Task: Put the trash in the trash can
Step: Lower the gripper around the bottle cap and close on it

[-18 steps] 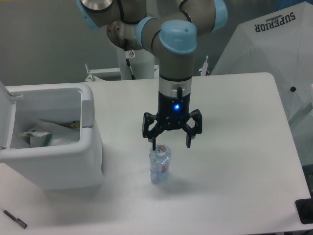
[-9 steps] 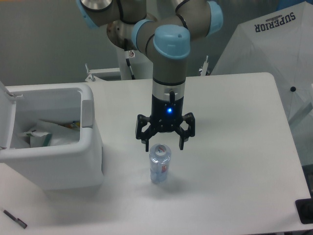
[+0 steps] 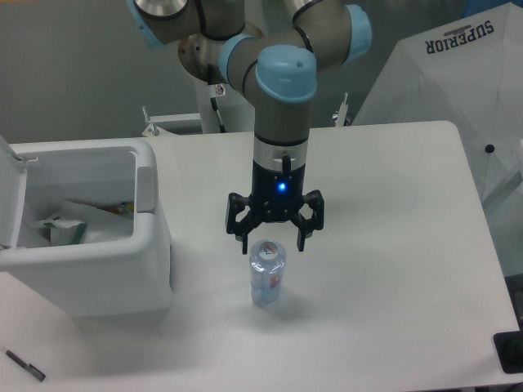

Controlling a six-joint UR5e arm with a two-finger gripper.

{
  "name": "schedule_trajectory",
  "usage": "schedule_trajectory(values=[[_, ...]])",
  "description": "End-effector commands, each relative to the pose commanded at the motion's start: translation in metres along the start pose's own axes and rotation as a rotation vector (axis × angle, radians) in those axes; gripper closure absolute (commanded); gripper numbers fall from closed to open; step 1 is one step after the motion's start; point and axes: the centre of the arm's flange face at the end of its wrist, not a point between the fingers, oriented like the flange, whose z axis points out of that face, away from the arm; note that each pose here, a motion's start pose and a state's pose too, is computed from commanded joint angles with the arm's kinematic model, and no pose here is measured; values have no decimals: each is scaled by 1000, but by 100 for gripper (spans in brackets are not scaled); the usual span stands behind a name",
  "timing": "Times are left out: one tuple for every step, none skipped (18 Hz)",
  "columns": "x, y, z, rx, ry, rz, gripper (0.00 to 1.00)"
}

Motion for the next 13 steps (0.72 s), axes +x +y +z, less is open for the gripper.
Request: schedule_trajectory(values=[[3,0,0,0,2,4,7],[3,0,1,-2,3,4,8],[3,-1,2,-1,3,5,8],[3,-1,2,-2,3,4,9],[3,-2,1,2,2,5,10],[3,-2,1,2,2,5,11],[4,-3,1,3,2,6,12],[4,-2,1,2,3,6,14],[4,-2,1,2,3,6,15],[4,-2,0,2,3,6,18],[4,-3,-1,5,2,5,18],[4,-3,-1,5,2,5,19],[4,-3,-1,7,3,4,21]])
